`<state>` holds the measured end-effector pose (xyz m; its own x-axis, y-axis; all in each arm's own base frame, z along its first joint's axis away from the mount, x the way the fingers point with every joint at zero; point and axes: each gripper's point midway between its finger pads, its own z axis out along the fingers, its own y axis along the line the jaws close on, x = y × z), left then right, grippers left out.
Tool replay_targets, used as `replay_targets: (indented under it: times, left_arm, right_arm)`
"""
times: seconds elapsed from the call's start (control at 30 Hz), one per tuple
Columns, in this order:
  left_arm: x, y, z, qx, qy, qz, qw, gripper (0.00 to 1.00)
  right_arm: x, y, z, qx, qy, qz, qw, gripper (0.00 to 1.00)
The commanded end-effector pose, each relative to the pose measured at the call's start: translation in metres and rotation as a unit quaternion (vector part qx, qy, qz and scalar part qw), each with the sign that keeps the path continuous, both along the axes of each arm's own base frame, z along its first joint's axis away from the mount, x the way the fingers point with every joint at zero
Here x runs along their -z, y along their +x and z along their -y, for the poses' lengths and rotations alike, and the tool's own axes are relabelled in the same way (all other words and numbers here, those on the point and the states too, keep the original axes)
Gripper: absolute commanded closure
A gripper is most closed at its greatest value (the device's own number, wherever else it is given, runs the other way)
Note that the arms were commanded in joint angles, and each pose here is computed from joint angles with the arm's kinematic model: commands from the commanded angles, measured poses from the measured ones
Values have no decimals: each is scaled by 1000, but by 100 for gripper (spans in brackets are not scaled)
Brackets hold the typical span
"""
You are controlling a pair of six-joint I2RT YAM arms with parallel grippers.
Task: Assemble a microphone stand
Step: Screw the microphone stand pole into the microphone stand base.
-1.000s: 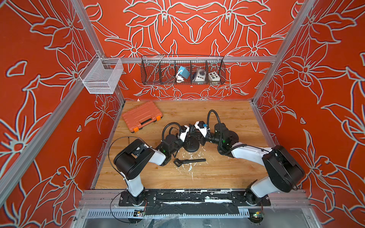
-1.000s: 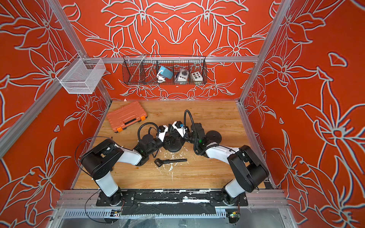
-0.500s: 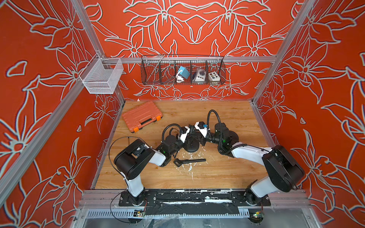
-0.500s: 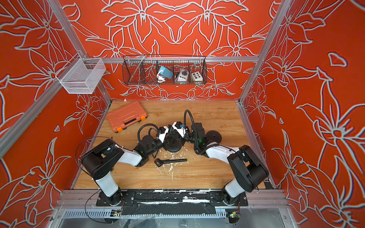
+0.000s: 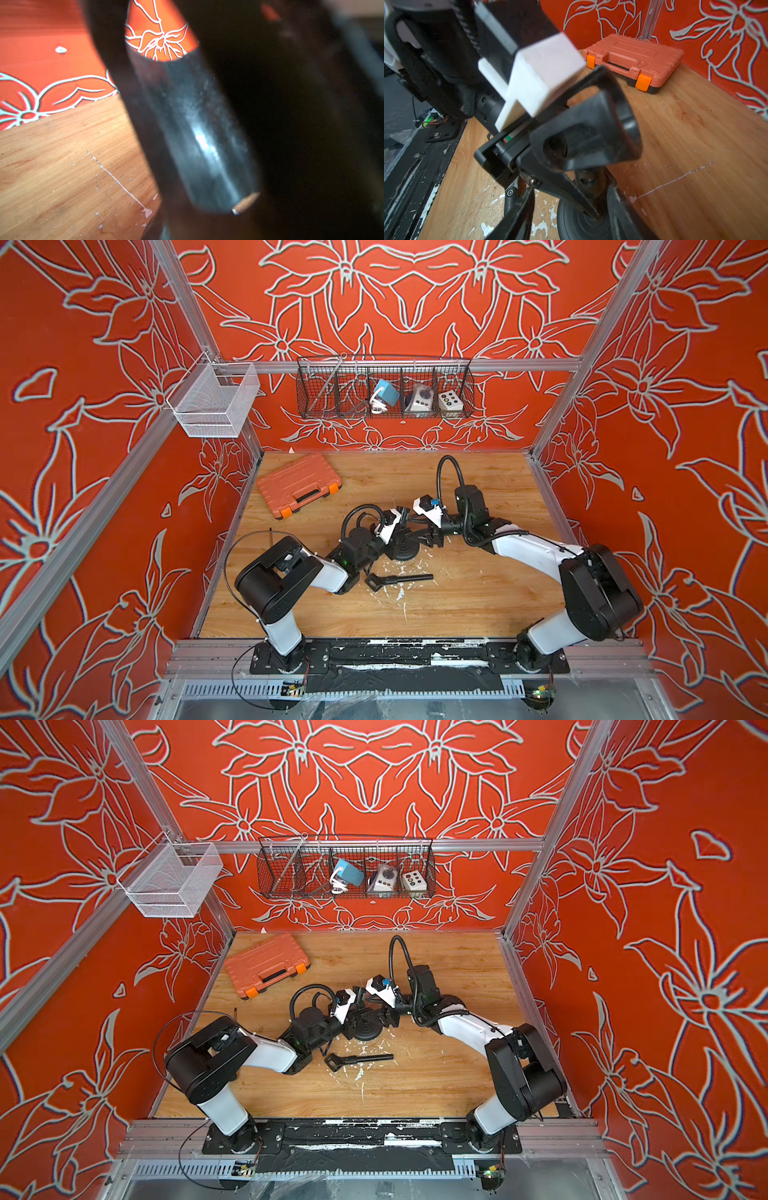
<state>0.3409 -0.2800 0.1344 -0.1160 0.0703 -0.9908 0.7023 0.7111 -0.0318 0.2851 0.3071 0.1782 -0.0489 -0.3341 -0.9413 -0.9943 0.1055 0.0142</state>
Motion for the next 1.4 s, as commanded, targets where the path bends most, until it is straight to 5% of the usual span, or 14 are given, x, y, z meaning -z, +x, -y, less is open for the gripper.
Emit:
replay_targets:
  times: [0.0,0.37,0.73,1.1,1.37]
  left_arm:
    - [21,-3,-5,-5,27,-30,999,93]
    - [20,4,8,10,25,-48,998,91]
    - [25,3,5,5,27,-56,998,88]
    - [24,4,7,6,21,-58,998,75]
    - [12,4,5,3,13,-46,999,64]
  right_arm:
    - [-7,-3,-2,-42,10,12,999,44]
    - [-7,15,-9,-60,24,30,997,52]
    - [-4,24,-8,-18,46,19,999,100]
    - [16,28,19,144,50,9,988,100]
    - [40,30,26,234,-2,-6,972,100]
